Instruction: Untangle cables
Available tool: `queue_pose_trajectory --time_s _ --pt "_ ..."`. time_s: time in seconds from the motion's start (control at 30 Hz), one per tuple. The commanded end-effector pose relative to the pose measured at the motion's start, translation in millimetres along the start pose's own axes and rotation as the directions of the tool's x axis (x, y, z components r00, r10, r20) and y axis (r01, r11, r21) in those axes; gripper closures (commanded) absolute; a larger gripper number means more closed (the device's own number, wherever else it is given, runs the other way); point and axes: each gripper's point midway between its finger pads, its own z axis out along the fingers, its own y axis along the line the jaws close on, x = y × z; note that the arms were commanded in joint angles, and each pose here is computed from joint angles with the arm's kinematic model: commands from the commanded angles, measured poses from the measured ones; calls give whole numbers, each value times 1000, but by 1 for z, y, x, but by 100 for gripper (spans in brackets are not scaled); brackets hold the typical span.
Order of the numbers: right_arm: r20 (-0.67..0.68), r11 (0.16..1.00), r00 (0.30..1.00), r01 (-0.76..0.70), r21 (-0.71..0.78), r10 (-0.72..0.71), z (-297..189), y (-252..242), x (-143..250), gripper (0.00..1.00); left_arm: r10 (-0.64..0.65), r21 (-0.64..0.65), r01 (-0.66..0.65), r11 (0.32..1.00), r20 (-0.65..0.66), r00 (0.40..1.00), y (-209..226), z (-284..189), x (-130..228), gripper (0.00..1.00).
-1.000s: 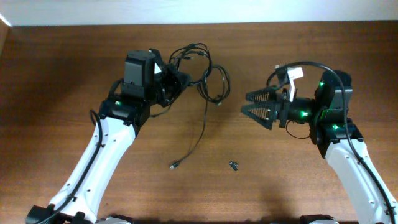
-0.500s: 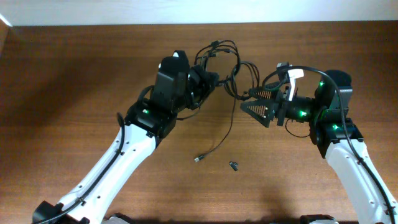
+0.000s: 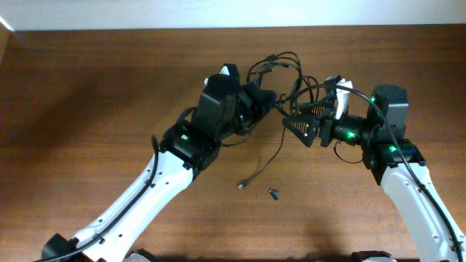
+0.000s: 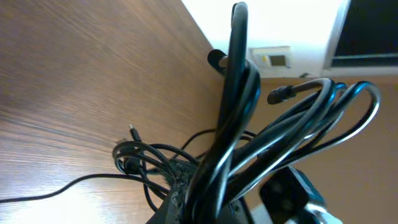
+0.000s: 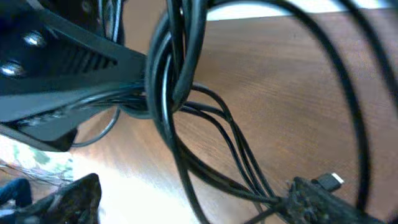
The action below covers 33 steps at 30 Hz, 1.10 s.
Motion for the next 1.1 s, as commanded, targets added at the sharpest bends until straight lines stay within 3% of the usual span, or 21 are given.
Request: queue_pose_trajectory --time_s 0.0,0.03,0.13,0.23,0.27,0.3,0.33,0.47,0.7,1.07 --pt "6 999 999 44 8 -44 0 2 -4 11 5 34 -4 999 -18 1000 -10 1 11 100" --pt "3 999 999 39 8 -39 1 0 -3 14 7 34 -6 999 -23 1000 -11 2 14 100" --pt "2 999 999 38 8 -38 1 0 -3 44 13 35 -12 999 -36 999 -12 2 20 100" --pt "2 999 999 38 7 -38 1 0 -3 67 13 36 -12 999 -37 999 -12 2 20 100" --pt "2 999 999 38 7 -38 1 0 -3 81 13 36 -12 999 -40 999 -12 2 21 100" --pt "0 999 999 34 7 -34 1 0 -3 85 13 36 -12 999 -40 999 -12 2 21 100" --pt "-4 1000 1000 27 8 -27 1 0 -1 96 13 36 -12 999 -39 999 -12 2 20 100" --pt "-41 998 999 -28 -59 25 1 11 9 96 6 -26 -5 1000 41 999 1 2 7 100" --pt "-40 882 998 25 -471 -49 -20 83 1 96 32 -254 25 967 220 975 53 -9 -20 100" --pt "93 870 984 176 -460 -150 -29 104 -50 96 40 -452 37 891 158 987 102 -25 -5 100"
